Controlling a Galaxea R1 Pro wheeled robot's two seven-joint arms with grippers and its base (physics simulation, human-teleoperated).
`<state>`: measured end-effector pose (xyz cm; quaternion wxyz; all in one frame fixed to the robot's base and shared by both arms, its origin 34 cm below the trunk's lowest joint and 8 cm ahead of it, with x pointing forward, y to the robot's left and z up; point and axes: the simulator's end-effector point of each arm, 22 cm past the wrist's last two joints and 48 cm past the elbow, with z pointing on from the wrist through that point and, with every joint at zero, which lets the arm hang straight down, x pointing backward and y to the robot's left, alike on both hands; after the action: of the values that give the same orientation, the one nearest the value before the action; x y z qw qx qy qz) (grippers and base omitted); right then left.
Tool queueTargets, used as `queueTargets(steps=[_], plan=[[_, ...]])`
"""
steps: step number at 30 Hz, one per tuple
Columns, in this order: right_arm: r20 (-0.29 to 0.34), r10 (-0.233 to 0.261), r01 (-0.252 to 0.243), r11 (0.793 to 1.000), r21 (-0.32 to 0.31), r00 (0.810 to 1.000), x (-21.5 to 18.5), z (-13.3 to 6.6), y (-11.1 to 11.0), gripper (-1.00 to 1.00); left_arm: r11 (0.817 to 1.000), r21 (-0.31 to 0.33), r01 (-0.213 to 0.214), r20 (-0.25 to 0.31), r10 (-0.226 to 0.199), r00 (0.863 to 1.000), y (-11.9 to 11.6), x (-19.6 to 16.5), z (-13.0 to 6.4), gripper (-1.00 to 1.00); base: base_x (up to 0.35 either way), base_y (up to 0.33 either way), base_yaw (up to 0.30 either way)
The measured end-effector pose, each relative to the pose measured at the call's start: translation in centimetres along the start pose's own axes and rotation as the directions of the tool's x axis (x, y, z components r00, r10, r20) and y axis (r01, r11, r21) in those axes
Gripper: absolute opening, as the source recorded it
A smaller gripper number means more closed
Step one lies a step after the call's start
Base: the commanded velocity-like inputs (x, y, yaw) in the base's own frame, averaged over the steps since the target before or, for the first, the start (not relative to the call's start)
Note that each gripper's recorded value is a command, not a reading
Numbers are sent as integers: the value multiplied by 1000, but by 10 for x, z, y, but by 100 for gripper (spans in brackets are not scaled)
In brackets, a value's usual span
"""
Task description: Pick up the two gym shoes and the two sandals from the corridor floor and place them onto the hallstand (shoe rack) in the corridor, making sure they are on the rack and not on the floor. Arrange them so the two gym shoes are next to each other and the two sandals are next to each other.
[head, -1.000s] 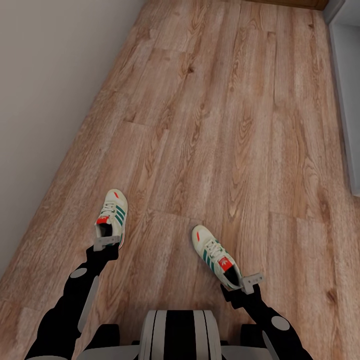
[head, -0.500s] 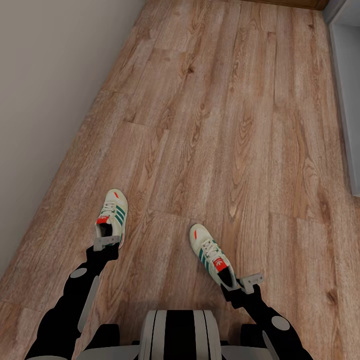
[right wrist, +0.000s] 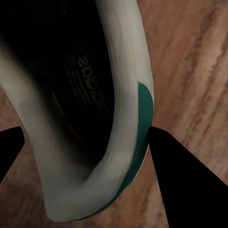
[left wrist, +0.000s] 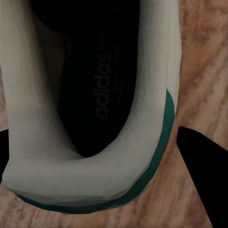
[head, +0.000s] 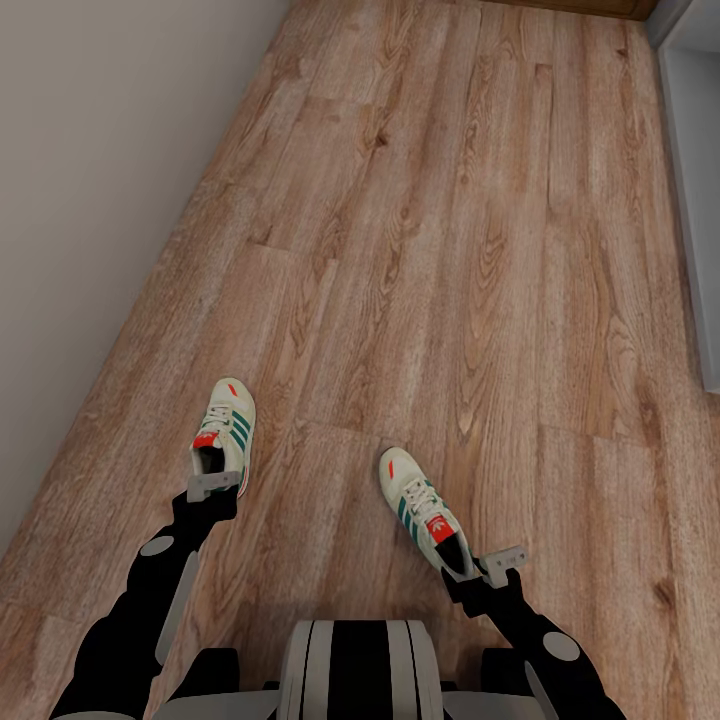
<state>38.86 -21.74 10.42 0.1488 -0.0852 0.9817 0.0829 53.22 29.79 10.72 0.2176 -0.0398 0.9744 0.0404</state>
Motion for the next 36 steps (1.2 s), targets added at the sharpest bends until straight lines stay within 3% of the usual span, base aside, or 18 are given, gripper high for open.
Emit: queueTargets(steps=[12,22,27,36], plan=[[0,0,0,1000,0,1000,0,0,0,-100,1000,-1,-3,0,3,1000,0,0,0,-100,0,0,0],[36,-4,4,1000,5,999,-20,-9,1,-100,1000,-1,-5,-17,5,1000,0,4,-6,-100,0,0,0],[49,-4,4,1000,8,999,-28,-13,2,-100,1000,0,-2,1,2,1000,1,-7,-11,-100,0,0,0],[-47,15,-15,1000,16,999,-17,-22,0,-100,1000,0,1,35,-1,999,1,-26,-21,-100,0,0,0]])
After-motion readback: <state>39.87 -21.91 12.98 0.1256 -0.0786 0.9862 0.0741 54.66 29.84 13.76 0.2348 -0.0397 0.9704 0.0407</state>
